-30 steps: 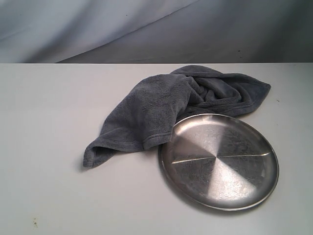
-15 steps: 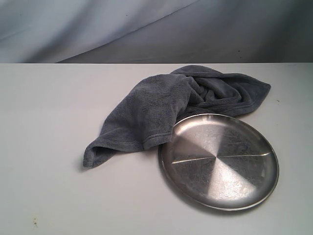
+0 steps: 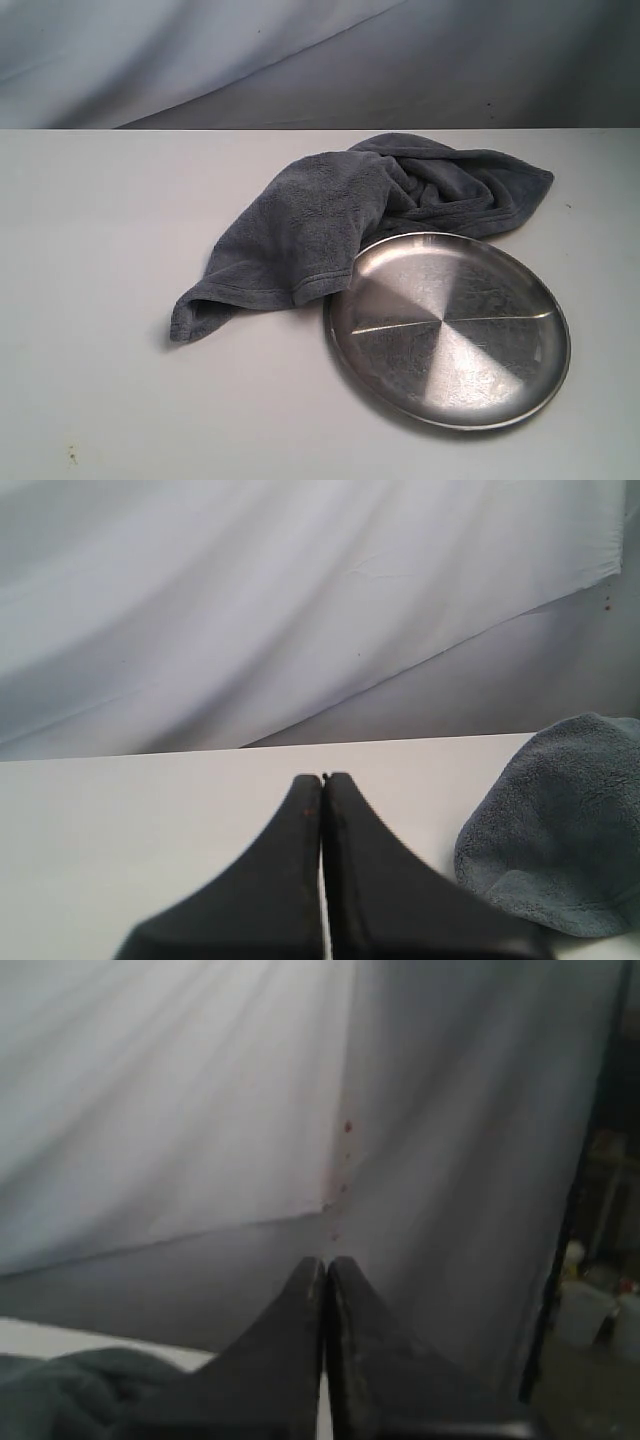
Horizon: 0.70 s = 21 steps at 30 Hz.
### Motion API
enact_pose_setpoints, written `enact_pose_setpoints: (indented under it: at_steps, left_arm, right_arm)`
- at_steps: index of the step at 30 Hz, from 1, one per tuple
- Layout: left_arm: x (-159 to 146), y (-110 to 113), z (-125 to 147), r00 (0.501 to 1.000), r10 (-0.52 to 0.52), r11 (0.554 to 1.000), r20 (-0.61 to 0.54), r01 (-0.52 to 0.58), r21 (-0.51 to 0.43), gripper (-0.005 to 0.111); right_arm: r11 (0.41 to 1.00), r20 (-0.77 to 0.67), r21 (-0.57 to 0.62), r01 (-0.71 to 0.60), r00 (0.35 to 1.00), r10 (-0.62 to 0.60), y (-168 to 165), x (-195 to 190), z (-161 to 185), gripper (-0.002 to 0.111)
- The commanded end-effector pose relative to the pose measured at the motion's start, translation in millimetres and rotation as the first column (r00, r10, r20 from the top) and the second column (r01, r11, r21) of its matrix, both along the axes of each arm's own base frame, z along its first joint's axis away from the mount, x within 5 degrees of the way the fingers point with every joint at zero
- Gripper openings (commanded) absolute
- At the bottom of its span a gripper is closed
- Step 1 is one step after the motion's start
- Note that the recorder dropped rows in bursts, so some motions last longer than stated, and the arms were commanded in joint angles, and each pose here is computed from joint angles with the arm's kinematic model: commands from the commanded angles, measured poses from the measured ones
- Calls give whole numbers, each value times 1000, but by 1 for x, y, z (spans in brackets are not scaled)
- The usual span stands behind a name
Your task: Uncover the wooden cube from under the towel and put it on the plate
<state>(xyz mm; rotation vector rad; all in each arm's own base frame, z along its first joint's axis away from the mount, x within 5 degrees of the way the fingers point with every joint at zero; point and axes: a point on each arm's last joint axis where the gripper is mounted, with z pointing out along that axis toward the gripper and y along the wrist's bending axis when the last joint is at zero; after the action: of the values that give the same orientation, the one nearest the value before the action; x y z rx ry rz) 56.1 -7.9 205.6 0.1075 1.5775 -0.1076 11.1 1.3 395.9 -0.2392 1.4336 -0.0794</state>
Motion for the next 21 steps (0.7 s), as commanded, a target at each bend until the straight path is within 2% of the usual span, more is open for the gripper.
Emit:
enact_pose_setpoints:
  at_steps: [1,6,9,15,18,21]
  left_arm:
    - [0,0,0,1000,3,1000,10,-3,-6,0]
    - [0,0,0,1000,3,1000,10,-3,-6,0]
    - [0,0,0,1000,3,1000,10,-3,-6,0]
    - [0,0,0,1000,3,1000,10,-3,-6,0]
    - [0,0,0,1000,3,1000,10,-3,-6,0]
    - [0,0,0,1000,3,1000,10,-3,-6,0]
  right_arm:
    - [991,-316,89,-96,941,120,15,41,7,0]
    - [990,-517,105,-90,846,132,24,98,-4,0]
    - [991,-651,103,-83,748,131,30,138,-26,0]
    - [977,-755,197,-83,623,206,42,175,-52,0]
    - [974,-791,206,-94,570,222,46,190,-65,0]
    - [969,-796,226,-103,554,244,49,201,-72,0]
